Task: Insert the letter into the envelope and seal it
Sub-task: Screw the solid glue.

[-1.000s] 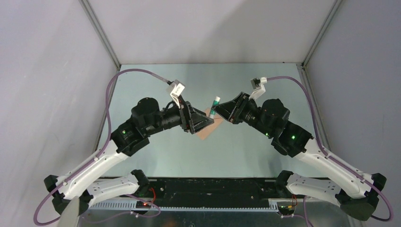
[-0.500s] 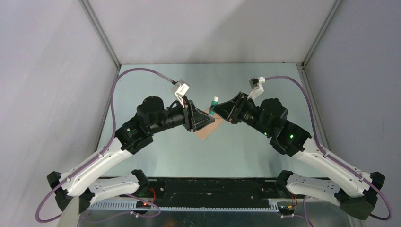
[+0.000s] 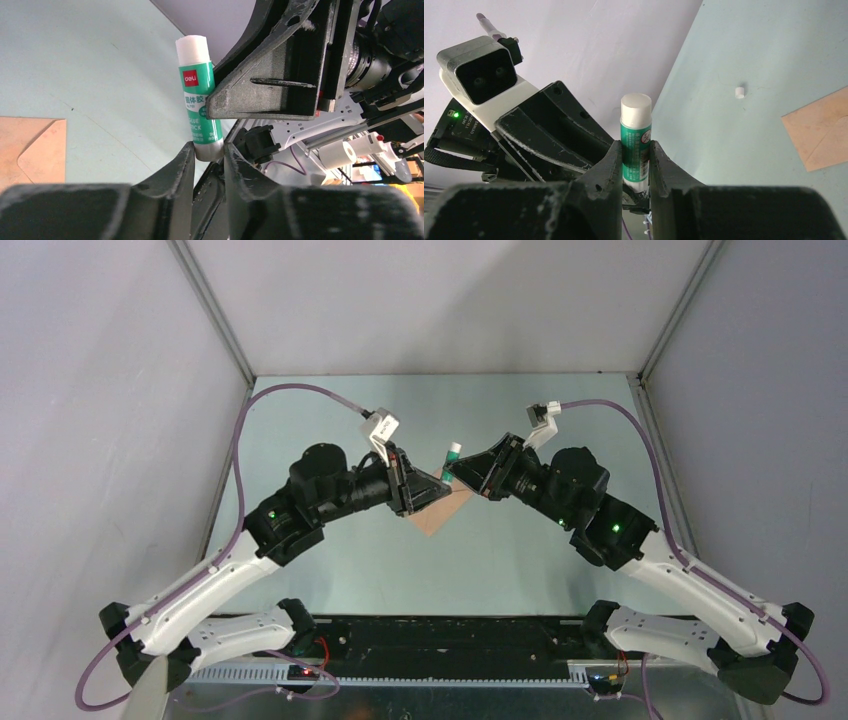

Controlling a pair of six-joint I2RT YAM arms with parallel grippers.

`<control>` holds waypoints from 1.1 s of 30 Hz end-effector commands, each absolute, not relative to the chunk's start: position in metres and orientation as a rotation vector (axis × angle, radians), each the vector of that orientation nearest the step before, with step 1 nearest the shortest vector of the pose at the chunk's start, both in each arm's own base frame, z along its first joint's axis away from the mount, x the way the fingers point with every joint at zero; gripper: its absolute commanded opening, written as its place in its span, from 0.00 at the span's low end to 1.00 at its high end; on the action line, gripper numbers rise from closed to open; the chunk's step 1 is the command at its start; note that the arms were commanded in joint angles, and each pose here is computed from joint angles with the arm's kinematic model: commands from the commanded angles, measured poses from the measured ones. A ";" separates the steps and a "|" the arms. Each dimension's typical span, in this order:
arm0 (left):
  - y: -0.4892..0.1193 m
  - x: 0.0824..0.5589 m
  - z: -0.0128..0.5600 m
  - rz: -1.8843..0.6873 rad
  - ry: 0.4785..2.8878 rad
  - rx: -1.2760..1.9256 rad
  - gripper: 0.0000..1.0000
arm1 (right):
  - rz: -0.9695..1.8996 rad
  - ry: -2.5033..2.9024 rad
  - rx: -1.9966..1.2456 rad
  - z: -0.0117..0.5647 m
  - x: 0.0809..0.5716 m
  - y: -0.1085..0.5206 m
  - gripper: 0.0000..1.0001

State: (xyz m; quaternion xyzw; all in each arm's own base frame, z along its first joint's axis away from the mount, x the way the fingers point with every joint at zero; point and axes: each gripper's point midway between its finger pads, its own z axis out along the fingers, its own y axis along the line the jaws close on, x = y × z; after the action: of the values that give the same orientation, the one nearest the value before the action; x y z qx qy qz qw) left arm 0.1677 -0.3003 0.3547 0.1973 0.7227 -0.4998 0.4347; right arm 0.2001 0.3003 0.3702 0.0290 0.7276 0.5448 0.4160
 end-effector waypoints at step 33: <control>-0.302 0.168 0.382 -1.300 1.713 0.452 0.00 | 1.426 1.757 0.034 0.395 0.198 0.310 0.49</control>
State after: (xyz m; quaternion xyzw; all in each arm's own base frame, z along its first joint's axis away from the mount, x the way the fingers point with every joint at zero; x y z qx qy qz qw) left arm 0.1715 -0.3055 0.3581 0.1821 0.7210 -0.5101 0.4322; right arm 0.2005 0.3112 0.3609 0.0182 0.7362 0.5435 0.4028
